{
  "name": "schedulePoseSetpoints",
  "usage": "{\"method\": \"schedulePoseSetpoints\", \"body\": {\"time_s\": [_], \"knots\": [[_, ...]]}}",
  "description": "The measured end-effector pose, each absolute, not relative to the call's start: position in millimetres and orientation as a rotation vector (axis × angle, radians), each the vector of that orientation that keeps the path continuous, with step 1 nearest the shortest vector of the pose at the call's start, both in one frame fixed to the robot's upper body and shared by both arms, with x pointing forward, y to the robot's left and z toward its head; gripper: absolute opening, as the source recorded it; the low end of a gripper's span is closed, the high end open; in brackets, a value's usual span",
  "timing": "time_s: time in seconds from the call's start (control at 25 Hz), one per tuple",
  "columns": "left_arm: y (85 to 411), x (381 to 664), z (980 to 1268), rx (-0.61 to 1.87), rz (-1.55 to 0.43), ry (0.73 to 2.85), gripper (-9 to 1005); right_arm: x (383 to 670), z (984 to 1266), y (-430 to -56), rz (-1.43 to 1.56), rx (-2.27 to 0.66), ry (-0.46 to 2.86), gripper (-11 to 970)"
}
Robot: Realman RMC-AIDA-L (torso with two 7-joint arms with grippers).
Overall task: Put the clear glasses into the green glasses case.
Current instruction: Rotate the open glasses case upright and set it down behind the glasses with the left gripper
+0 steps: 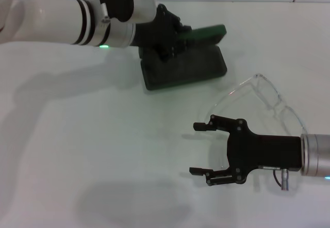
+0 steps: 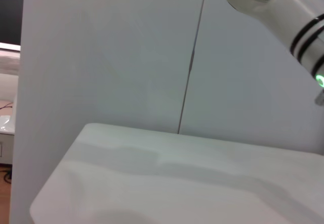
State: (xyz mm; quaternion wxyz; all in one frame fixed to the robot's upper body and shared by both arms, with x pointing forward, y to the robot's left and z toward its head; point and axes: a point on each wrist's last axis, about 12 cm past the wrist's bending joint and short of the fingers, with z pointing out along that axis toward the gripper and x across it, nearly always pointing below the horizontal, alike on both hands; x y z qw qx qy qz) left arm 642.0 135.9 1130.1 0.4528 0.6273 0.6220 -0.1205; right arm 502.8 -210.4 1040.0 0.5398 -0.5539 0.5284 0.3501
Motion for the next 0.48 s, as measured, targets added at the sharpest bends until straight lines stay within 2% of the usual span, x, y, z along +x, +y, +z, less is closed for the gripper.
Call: {"method": "schedulePoseSetpoints", "body": {"time_s": [0.28, 0.48], "knots": [[131, 627, 1131, 1.606, -0.459, 1.535, 279, 503, 1038, -212, 0.82, -1.317, 1.275, 827], [129, 624, 1130, 1.651, -0.464, 1.534, 285, 503, 1038, -212, 0.82, -1.32, 1.274, 827]]}}
